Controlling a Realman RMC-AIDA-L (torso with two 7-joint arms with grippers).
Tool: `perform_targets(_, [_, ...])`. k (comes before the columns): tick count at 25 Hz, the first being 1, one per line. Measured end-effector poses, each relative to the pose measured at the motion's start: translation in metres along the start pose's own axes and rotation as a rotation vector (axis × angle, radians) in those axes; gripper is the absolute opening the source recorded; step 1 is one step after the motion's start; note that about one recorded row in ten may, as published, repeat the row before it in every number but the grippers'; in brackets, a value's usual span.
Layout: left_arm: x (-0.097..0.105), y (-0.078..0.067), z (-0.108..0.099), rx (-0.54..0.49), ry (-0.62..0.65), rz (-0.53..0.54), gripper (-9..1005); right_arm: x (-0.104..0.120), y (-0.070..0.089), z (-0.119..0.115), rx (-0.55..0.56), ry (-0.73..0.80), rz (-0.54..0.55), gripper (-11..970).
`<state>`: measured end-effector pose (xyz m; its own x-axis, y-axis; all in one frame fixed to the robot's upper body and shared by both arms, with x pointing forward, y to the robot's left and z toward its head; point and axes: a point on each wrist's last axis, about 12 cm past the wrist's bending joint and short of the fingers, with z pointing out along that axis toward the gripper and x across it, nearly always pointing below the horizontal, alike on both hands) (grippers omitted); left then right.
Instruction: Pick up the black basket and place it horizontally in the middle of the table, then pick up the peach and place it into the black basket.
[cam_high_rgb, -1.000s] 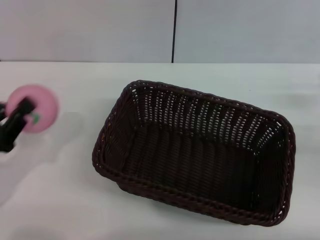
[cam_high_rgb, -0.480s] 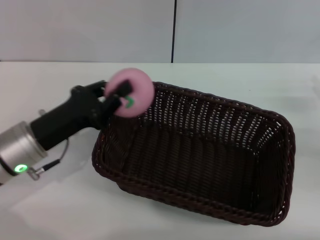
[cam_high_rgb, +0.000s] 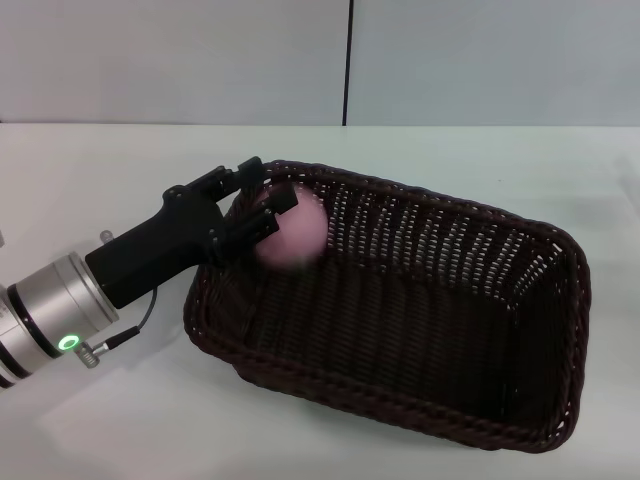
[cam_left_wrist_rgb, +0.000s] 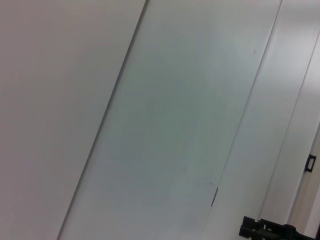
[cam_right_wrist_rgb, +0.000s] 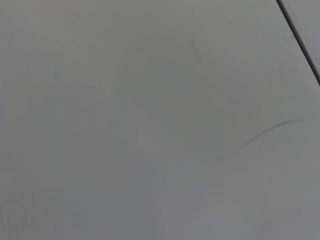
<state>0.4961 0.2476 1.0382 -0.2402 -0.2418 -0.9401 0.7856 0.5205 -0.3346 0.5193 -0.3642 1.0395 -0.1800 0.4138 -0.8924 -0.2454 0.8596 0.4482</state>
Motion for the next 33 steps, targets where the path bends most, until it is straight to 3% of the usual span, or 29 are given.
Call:
perform_targets(9, [-0.002,0.001,-0.005,-0.016,-0.028,0.001,808,0.004,0.002,0.0,-0.002,0.006,0.005,557])
perform_targets(13, [-0.005,0.002,-0.017,-0.082,-0.104,0.027,806,0.006,0.001,-0.002,0.005,0.002,0.011,557])
perform_targets(14, [-0.004,0.002,-0.032,-0.171,-0.191,0.057,806,0.006,0.001,-0.003,0.009,0.002,0.013,557])
perform_targets(22, [-0.002,0.002,-0.089,-0.575,-0.453,0.135,803,0.01,-0.002,-0.014,0.033,-0.001,0.025,557])
perform_targets(28, [0.001,0.001,-0.123,-0.756,-0.52,0.141,800,0.006,-0.009,-0.026,0.07,-0.065,0.059,557])
perform_targets(33, [0.002,0.0,-0.133,-0.81,-0.543,0.144,800,0.005,-0.009,-0.029,0.067,-0.083,0.064,557])
